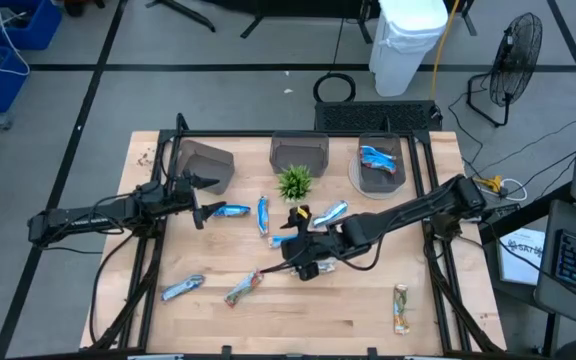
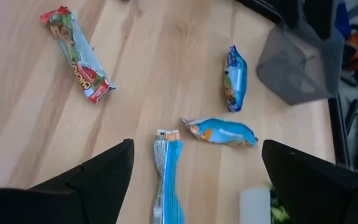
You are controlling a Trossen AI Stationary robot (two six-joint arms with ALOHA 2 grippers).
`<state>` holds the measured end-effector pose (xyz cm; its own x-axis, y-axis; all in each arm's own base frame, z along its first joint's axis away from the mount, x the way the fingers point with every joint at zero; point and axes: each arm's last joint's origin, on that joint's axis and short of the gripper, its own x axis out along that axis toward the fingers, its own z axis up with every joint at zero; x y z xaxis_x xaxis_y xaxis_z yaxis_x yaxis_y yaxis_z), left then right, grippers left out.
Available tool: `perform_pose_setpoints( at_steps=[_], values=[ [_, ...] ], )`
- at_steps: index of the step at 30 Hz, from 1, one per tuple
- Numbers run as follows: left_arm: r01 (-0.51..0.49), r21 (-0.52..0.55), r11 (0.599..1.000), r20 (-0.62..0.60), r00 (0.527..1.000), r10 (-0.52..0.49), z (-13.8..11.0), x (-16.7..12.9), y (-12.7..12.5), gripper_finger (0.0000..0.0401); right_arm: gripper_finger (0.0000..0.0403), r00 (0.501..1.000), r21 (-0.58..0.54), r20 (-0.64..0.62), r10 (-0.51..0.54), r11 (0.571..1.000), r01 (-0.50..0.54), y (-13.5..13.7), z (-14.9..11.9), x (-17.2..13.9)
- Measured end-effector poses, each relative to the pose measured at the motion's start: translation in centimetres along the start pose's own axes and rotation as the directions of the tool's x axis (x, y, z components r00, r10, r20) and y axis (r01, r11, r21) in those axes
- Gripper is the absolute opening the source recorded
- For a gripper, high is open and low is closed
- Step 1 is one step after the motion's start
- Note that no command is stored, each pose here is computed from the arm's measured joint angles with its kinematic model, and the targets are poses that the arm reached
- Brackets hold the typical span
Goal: Pick and place Granola Bars by type
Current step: Put the red granola bar into the right black bin
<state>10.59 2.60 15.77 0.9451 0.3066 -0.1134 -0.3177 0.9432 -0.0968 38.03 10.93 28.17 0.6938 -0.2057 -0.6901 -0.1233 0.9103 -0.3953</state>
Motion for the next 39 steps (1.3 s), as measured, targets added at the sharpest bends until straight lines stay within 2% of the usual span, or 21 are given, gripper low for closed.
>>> perform_pose_setpoints(
  at_steps=[8, 18, 20, 24, 26, 28, 29, 31, 34, 39],
  values=[
    [0.000, 0.000, 1.000, 0.000, 1.000, 0.000, 0.0, 0.0, 0.0, 0.0374, 0.0345, 1.000, 0.131, -0.007, -0.002, 0.991, 0.003, -1.3, -0.3, -3.0],
    [0.003, -0.006, 1.000, 0.013, 1.000, -0.003, 0.1, 0.0, 0.0, 0.0374, 0.0345, 1.000, 0.112, 0.024, -0.006, 0.994, 0.004, -1.9, -0.1, -4.2],
    [0.013, -0.037, 0.999, 0.024, 1.000, -0.012, 0.2, 0.0, -0.1, 0.0374, 0.0345, 1.000, 0.128, 0.023, -0.006, 0.992, 0.003, -1.9, -0.1, -4.2],
    [0.032, -0.170, 0.985, 0.027, 0.999, -0.028, 0.3, 0.0, -0.1, 0.0374, 0.0345, 1.000, 0.175, 0.020, -0.011, 0.985, 0.007, -2.2, -0.1, -4.1],
    [0.101, -0.156, 0.983, 0.021, 0.995, -0.099, 0.3, 0.0, -0.3, 0.0374, 0.0345, 1.000, 0.194, 0.017, -0.015, 0.981, 0.011, -2.4, -0.2, -4.0],
    [0.234, -0.090, 0.968, 0.018, 0.972, -0.233, 0.6, -0.1, -0.8, 0.0374, 0.0345, 1.000, 0.202, 0.016, -0.018, 0.979, 0.014, -2.5, -0.2, -3.9],
    [0.291, -0.063, 0.955, 0.025, 0.957, -0.290, 1.2, -0.2, -1.0, 0.0374, 0.0345, 1.000, 0.203, 0.015, -0.018, 0.979, 0.014, -2.6, -0.2, -3.9],
    [0.339, -0.053, 0.939, 0.048, 0.940, -0.337, 2.8, -0.5, -1.5, 0.0374, 0.0345, 1.000, 0.206, 0.013, -0.020, 0.978, 0.017, -2.8, -0.3, -3.8],
    [0.366, -0.042, 0.929, 0.032, 0.930, -0.365, 5.7, -1.2, -2.1, 0.0374, 0.0345, 1.000, 0.212, 0.014, -0.025, 0.977, 0.022, -3.1, -0.3, -3.7],
    [0.372, 0.086, 0.924, -0.003, 0.928, -0.373, 11.8, -2.5, -3.2, 0.0374, 0.0345, 0.998, 0.199, 0.053, -0.036, 0.980, 0.025, -3.3, 0.1, -3.6]
  ],
)
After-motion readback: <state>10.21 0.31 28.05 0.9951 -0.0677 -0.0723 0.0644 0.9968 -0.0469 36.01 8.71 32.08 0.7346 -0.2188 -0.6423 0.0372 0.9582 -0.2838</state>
